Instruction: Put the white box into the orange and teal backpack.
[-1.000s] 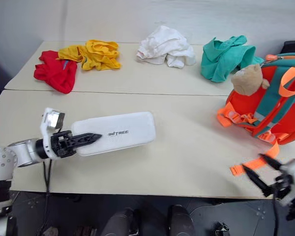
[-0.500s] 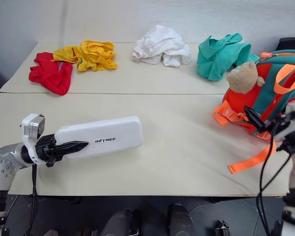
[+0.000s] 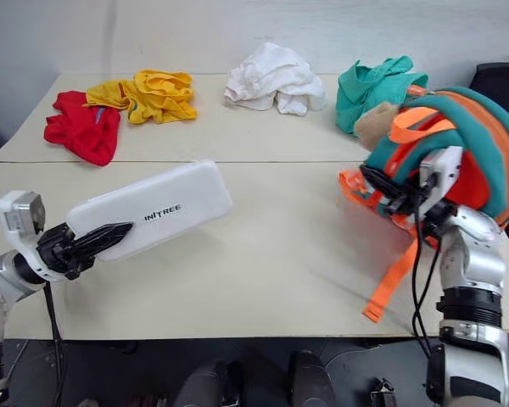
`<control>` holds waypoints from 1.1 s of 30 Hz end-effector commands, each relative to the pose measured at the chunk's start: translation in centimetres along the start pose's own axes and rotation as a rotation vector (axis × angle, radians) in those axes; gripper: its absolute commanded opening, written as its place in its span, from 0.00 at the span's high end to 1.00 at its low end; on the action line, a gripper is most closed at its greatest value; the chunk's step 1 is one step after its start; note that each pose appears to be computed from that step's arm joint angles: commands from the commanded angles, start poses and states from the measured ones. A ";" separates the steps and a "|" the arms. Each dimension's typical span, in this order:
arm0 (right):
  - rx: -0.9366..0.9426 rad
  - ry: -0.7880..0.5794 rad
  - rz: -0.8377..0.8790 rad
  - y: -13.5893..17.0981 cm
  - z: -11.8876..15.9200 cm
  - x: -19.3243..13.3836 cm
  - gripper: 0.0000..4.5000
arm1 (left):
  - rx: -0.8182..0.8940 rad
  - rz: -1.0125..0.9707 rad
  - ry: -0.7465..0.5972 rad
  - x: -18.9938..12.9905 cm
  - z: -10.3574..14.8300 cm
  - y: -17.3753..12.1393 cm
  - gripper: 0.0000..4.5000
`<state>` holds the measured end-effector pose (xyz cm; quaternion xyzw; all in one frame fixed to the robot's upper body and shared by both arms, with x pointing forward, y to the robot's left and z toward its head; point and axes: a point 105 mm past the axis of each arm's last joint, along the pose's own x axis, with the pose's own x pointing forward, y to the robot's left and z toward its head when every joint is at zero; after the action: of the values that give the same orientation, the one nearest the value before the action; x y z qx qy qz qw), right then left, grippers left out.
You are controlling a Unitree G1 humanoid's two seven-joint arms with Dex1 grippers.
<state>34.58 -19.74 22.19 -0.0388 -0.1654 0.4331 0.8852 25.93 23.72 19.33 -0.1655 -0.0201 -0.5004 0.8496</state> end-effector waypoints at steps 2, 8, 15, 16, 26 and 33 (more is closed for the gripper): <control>0.034 -0.101 0.271 6.3 2.9 4.0 1.00 | 0.052 0.068 -0.075 -1.7 2.6 0.8 0.73; 0.151 -0.138 0.508 12.8 4.7 5.1 1.00 | 0.055 0.148 -0.062 -3.2 2.9 2.0 0.73; 0.251 0.002 0.566 14.3 4.8 1.9 1.00 | 0.104 0.135 0.004 -3.3 2.9 0.6 0.73; 0.251 0.035 0.537 13.5 4.4 1.3 1.00 | 0.128 0.128 0.010 -3.1 3.2 0.2 0.73; 0.242 0.148 0.481 11.2 1.9 0.3 1.00 | 0.346 0.040 -0.030 1.8 5.6 -0.7 0.73; 0.237 0.142 0.483 11.0 1.6 0.6 1.00 | 0.394 -0.152 0.034 5.8 5.3 -0.3 0.73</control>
<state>26.19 -12.65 20.87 0.0050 -0.0178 0.6415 0.7669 29.46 20.53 24.84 -0.0094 -0.1002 -0.5348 0.8390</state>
